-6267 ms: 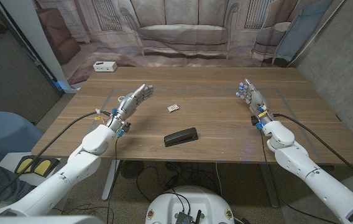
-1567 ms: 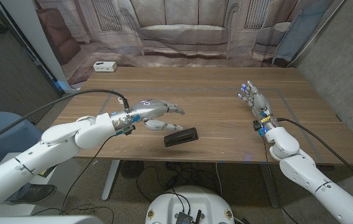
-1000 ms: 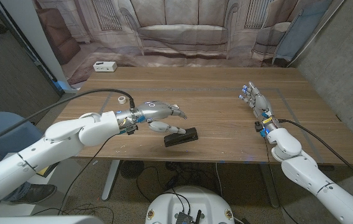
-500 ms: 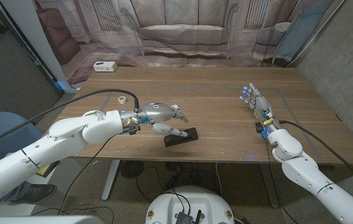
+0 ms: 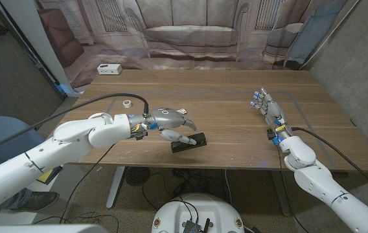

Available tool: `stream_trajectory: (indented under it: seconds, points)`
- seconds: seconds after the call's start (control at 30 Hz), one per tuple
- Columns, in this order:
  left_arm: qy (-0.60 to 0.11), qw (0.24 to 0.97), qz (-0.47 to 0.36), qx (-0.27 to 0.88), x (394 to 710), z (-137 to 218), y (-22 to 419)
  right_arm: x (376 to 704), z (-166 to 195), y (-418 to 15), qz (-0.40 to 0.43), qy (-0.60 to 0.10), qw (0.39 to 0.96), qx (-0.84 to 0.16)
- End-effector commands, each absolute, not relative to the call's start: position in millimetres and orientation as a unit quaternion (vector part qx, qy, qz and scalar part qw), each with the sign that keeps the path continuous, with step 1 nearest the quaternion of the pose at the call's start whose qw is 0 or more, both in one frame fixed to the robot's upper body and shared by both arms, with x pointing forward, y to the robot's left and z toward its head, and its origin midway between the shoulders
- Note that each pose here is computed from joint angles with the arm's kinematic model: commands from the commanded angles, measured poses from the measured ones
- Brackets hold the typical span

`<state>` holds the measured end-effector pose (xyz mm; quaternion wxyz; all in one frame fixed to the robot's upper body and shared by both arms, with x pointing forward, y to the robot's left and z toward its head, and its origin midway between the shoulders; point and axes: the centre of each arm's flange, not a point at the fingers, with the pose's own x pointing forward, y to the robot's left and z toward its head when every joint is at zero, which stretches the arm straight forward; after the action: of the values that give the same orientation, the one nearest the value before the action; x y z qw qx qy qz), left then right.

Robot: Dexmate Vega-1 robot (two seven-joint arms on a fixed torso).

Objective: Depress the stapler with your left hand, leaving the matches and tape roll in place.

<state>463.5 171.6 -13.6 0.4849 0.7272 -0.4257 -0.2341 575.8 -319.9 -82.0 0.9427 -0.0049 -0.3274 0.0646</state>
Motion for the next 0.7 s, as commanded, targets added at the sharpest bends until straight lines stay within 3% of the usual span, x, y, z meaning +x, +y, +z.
stream_trajectory:
  seconds: [0.03, 0.7]
  points:
    - [-0.414, 0.47, -0.238, 0.743, 467, -17, 168, 573, -84, -322, 0.063, -0.33, 0.942, -0.005]
    - [-0.395, 0.464, -0.261, 0.749, 486, -31, 162, 571, -88, -323, 0.061, -0.324, 0.944, -0.005]
